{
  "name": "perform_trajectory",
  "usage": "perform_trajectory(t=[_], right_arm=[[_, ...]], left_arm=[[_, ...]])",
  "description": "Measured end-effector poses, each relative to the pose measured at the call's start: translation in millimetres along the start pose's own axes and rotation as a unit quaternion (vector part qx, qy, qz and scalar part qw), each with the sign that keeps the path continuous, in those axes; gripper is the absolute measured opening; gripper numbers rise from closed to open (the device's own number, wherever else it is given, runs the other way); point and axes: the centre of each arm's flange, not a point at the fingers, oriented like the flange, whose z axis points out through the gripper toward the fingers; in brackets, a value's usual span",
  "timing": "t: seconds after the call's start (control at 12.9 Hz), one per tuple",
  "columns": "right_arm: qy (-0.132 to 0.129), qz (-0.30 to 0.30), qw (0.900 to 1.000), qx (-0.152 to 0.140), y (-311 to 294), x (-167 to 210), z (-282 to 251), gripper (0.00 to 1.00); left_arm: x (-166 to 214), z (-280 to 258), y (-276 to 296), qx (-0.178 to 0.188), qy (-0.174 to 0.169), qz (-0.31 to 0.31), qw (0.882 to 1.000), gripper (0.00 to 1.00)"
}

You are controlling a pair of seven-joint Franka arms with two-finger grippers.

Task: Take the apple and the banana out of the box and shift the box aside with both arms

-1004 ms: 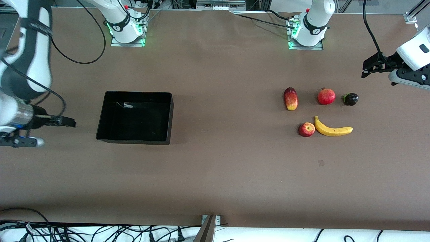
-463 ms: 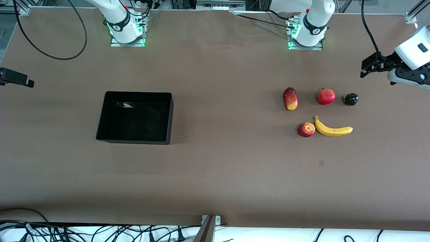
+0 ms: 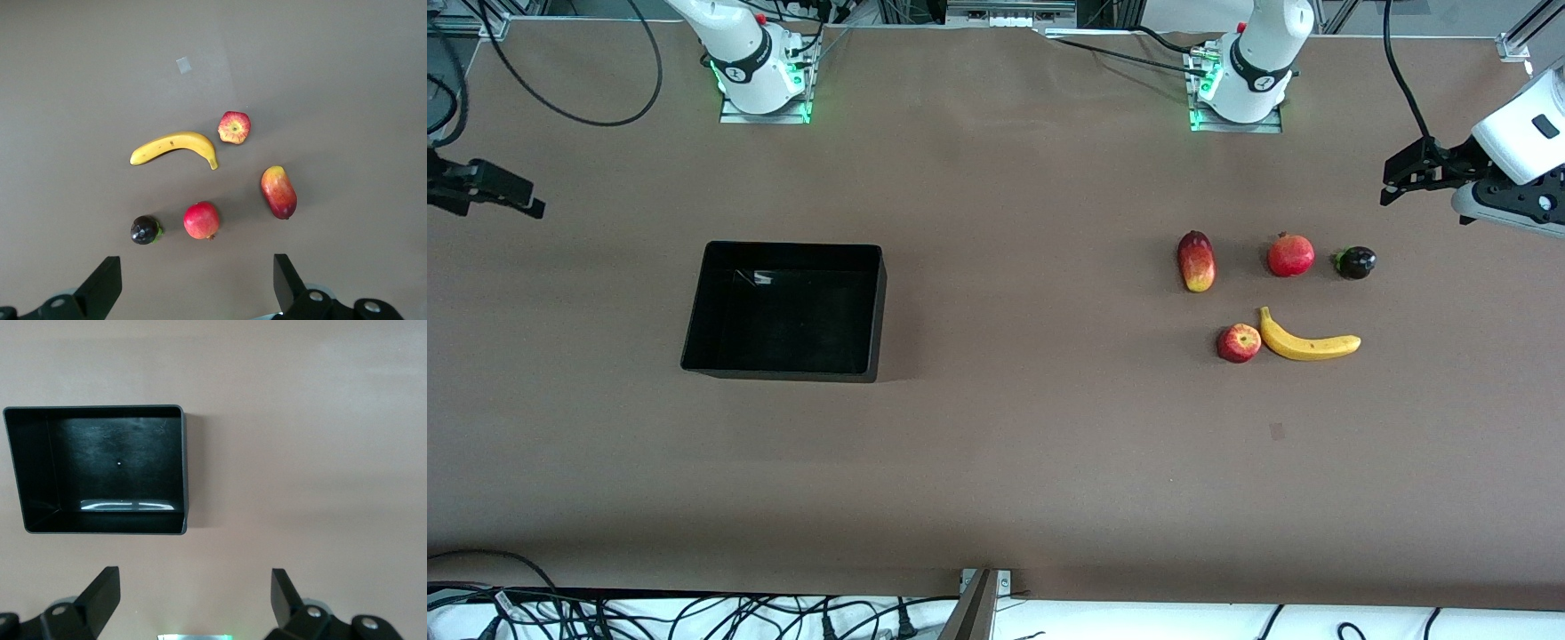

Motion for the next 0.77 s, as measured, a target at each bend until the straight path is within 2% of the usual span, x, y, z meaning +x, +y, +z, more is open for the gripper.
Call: perform_trajectory(t=[0.15, 0.77], right_arm=[[0.010, 0.001, 1.000, -0.002, -4.6, -13.6, 0.4, 1.00], [0.012, 0.006, 1.000, -0.001, 1.7, -8.7, 7.4, 1.00]], left_arm=[[0.0, 0.0, 0.0, 0.000, 0.000, 0.000, 1.000, 1.00], [-0.5, 0.5, 0.6, -0.003, -0.002, 0.000, 1.000, 1.00]])
